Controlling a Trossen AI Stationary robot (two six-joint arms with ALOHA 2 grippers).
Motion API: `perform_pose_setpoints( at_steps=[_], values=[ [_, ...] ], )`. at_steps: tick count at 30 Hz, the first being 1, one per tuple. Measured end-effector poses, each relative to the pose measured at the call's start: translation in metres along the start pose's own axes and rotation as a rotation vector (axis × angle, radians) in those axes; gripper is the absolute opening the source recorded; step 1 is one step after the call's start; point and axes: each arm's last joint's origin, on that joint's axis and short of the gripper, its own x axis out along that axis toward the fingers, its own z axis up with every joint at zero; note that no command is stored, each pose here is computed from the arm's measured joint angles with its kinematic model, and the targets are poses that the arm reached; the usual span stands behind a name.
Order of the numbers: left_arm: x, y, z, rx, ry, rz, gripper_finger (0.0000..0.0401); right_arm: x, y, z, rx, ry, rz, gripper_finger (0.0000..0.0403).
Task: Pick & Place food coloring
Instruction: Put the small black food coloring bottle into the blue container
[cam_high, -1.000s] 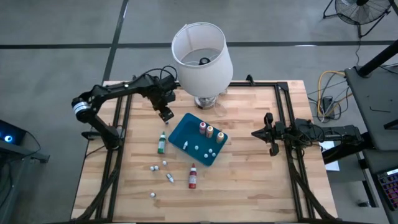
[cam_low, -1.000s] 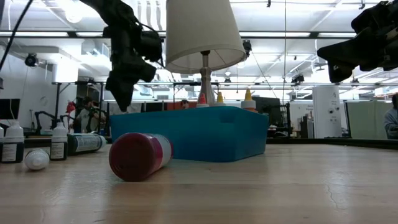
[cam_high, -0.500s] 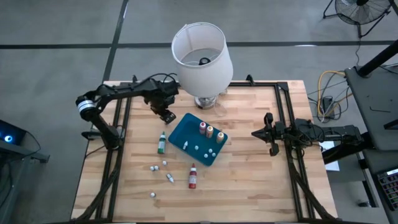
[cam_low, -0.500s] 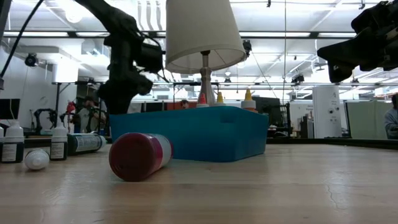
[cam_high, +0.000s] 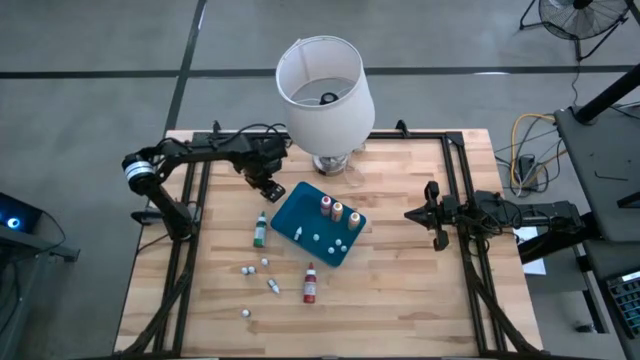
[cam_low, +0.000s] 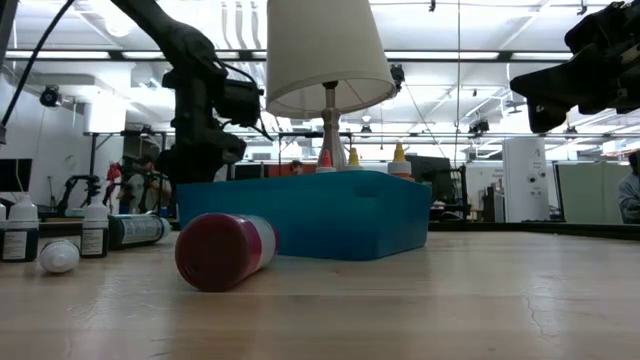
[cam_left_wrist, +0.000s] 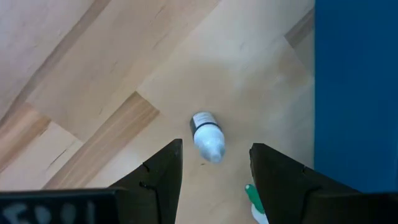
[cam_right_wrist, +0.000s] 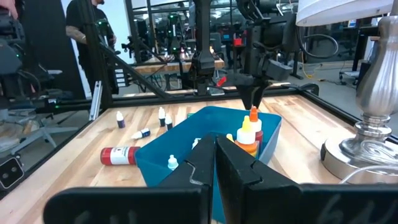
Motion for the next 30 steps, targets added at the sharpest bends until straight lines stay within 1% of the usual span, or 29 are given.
perform_pose_setpoints(
  at_steps=[13,19,30],
  values=[
    [0.011,0.001,-0.001,-0.032,-0.018,-0.004,0.0160,0.000,0.000,0.000,0.000,0.000,0.000,0.0008],
    [0.022,0.002,0.000,-0.040,0.021,0.007,0.0160,0.000,0.000,0.000,0.000,0.000,0.000,0.0009],
    [0.020,0.001,0.004,-0.044,0.010,-0.001,0.0154,0.000,0.000,0.000,0.000,0.000,0.000,0.0008]
  ],
)
